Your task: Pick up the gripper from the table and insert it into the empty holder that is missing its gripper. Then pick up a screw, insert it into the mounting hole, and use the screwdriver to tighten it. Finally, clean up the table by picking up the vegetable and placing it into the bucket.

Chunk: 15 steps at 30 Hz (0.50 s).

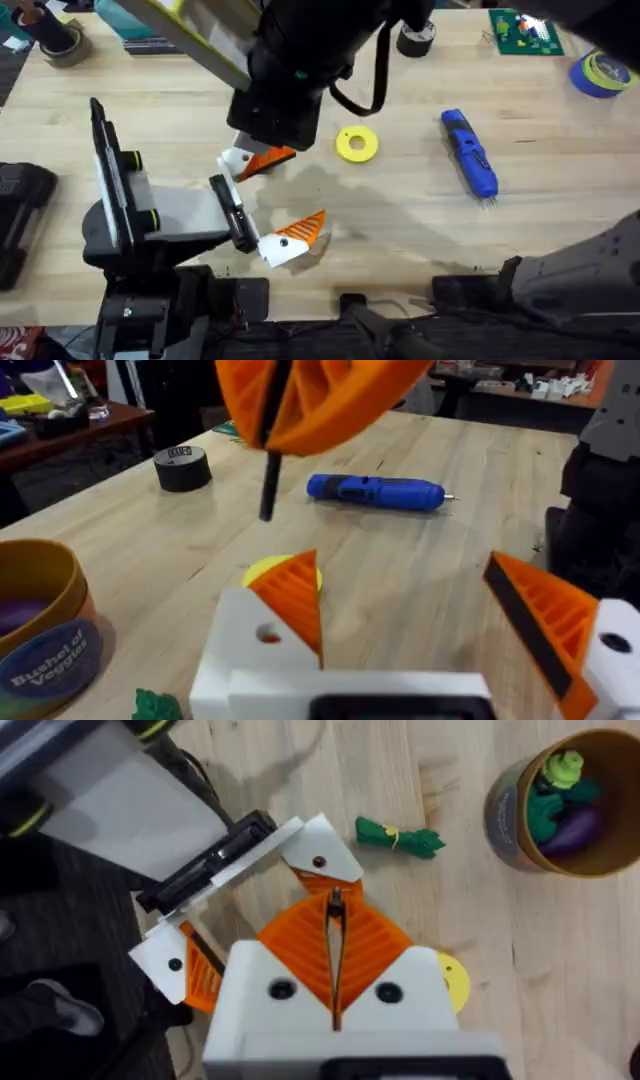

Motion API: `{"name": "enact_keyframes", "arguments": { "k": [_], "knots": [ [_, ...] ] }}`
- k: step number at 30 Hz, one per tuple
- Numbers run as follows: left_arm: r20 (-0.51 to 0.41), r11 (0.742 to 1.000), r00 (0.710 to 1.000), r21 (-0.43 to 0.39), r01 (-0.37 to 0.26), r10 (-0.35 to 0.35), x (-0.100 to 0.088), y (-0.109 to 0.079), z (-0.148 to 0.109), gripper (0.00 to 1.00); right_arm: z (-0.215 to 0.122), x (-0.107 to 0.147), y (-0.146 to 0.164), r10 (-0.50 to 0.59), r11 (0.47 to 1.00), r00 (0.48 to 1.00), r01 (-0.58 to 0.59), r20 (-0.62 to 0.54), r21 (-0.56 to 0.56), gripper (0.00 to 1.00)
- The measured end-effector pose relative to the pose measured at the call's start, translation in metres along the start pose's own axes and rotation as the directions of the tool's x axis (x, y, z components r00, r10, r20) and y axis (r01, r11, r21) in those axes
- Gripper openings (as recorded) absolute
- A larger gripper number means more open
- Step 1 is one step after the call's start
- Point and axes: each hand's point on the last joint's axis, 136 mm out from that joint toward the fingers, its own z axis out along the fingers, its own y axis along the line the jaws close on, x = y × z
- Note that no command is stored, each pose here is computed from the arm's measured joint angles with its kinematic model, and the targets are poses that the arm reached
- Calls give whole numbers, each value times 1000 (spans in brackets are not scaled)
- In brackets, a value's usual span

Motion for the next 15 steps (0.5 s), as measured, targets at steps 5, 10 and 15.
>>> {"name": "enact_keyframes", "arguments": {
  "k": [5,10,15],
  "knots": [
    [0,1000,1000,0,1,-1,0,0,0,985,0,-1,2,-4,1000,1000,4,0,-2,6],
    [0,1000,1000,0,0,0,0,0,0,985,2,-1,4,-9,1000,1000,9,-3,-6,6],
    [0,1000,1000,0,1,-1,0,0,0,985,9,0,3,-7,1000,1000,7,-18,-11,6]
  ]
}}
